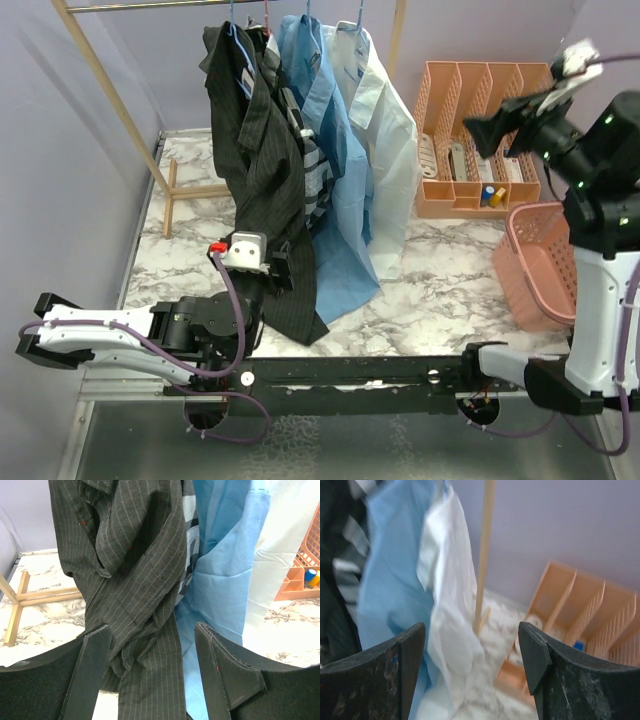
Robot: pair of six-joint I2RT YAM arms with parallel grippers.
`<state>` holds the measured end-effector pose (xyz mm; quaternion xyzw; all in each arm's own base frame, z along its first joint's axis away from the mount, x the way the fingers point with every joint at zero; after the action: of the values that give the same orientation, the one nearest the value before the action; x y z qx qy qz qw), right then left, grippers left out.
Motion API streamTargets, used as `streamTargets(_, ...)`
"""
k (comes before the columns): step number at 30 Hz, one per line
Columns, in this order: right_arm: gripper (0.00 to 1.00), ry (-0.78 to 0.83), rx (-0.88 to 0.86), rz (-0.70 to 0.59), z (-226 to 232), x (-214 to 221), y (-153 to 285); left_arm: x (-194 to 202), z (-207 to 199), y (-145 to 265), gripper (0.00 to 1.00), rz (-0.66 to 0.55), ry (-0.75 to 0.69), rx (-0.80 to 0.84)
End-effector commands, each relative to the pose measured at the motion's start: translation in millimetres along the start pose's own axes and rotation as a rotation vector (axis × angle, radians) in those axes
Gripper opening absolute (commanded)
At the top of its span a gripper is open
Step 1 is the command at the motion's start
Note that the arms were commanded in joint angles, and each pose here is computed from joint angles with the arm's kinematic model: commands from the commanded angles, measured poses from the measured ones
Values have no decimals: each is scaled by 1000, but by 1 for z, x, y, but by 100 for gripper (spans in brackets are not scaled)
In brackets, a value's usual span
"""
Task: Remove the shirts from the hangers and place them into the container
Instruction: Pick up the hanger from the clothesline.
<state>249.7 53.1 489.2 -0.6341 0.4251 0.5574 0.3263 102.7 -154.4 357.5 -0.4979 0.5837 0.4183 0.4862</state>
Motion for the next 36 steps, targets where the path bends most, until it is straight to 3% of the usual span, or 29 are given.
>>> streamTargets(1, 73, -29, -187, -19, 4, -43, -22, -8, -8, 1, 70, 10, 26, 47)
streamTargets(6, 69, -46, -329, -80, 1, -53, -62, -13, -21, 0, 69, 14, 21, 62)
streamTargets(13, 68, -90, -393, -56, -8, -41, -109, -17, -34, -1, 69, 13, -7, 55)
streamTargets(36, 69, -89, -479, 46, 40, -8, -147, -19, -53, -2, 69, 19, -70, 82)
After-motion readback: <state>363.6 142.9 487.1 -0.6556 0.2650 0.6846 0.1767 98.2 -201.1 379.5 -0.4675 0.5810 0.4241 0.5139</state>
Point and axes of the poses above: each gripper's point midway between its finger pads, its own y axis back along the fingers, its own z axis along the line the jaws close on, x = y × z, the point moved 6 cm from there along y, back along the fingers, and after that the axes turned 6 degrees about y, right-handed, at the moved point
